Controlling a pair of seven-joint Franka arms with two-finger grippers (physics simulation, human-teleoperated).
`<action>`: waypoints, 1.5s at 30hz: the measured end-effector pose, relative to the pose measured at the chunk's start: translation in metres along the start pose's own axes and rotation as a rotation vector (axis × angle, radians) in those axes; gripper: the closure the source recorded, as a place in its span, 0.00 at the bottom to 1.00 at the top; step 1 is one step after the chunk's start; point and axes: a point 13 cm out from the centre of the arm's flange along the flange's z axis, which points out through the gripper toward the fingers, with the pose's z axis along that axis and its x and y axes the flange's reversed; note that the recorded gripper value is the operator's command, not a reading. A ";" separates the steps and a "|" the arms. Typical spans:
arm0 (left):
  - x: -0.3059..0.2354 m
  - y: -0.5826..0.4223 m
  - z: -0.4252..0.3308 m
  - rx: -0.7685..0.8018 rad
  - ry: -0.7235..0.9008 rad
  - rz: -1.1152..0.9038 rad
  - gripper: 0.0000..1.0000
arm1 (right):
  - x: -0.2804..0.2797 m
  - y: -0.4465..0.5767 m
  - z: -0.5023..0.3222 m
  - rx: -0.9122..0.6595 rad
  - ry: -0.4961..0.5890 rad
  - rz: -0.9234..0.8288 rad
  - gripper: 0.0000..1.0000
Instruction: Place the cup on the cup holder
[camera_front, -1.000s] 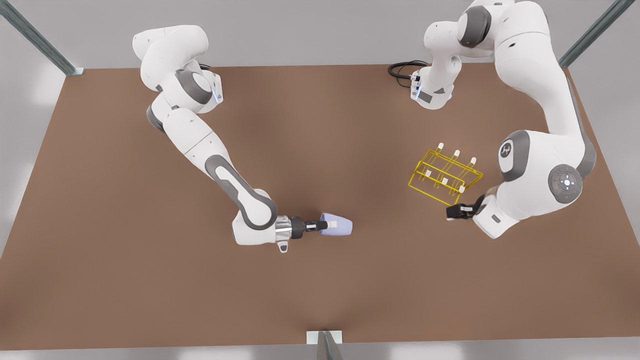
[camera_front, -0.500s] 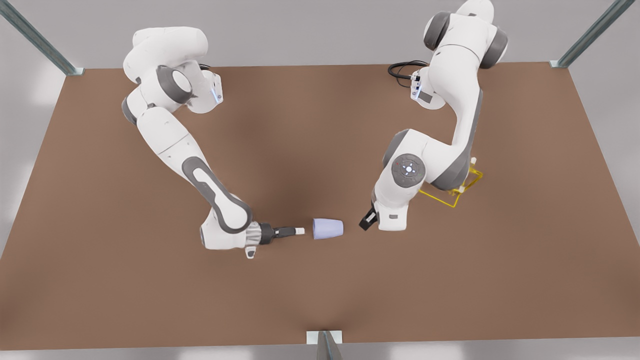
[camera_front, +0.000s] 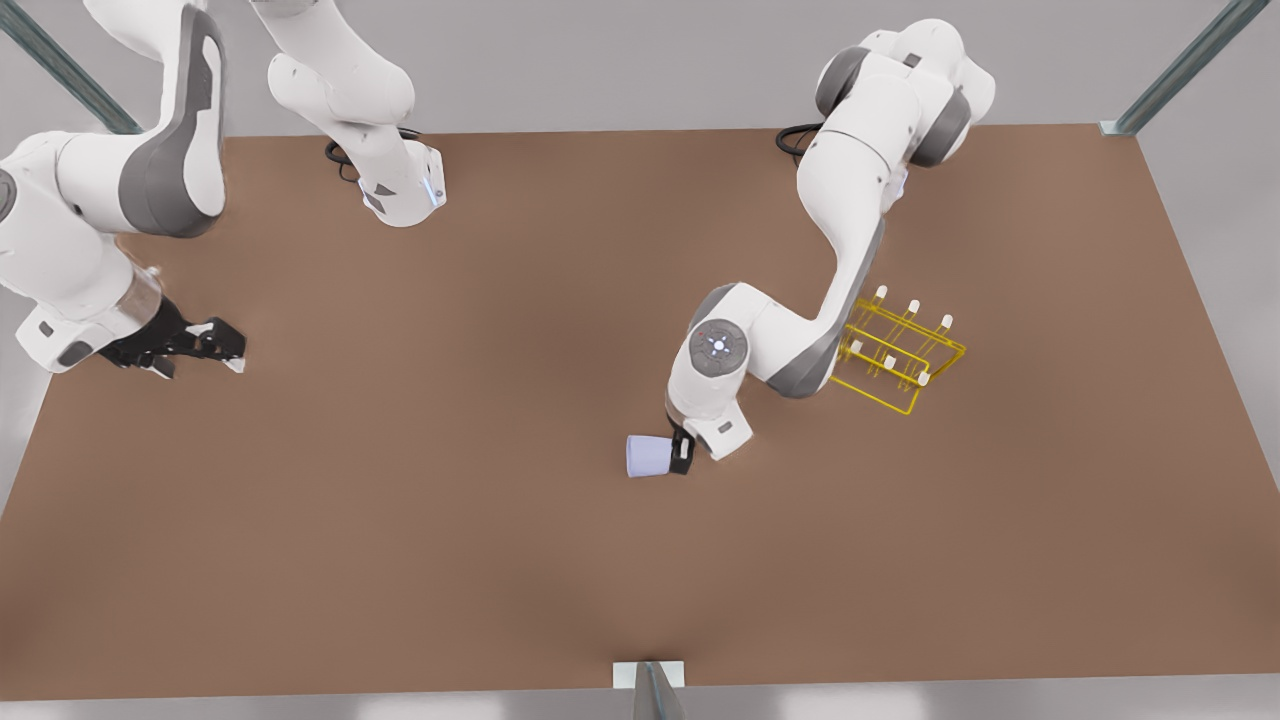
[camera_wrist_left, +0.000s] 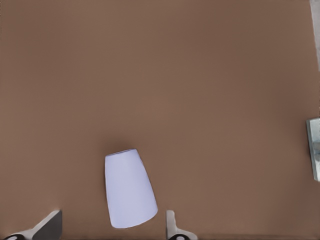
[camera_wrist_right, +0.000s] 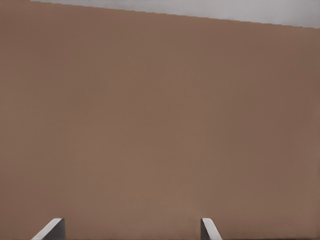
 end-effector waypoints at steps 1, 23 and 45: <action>0.006 0.001 0.004 0.011 -0.017 -0.013 0.00 | -0.001 -0.016 0.001 0.003 0.022 0.033 0.00; 0.044 0.025 0.135 0.028 -0.065 -0.203 0.00 | 0.000 0.016 0.022 0.002 0.165 0.104 0.00; 0.044 0.037 0.172 0.017 -0.100 -0.213 0.25 | -0.015 0.022 0.031 -0.065 0.132 0.157 0.00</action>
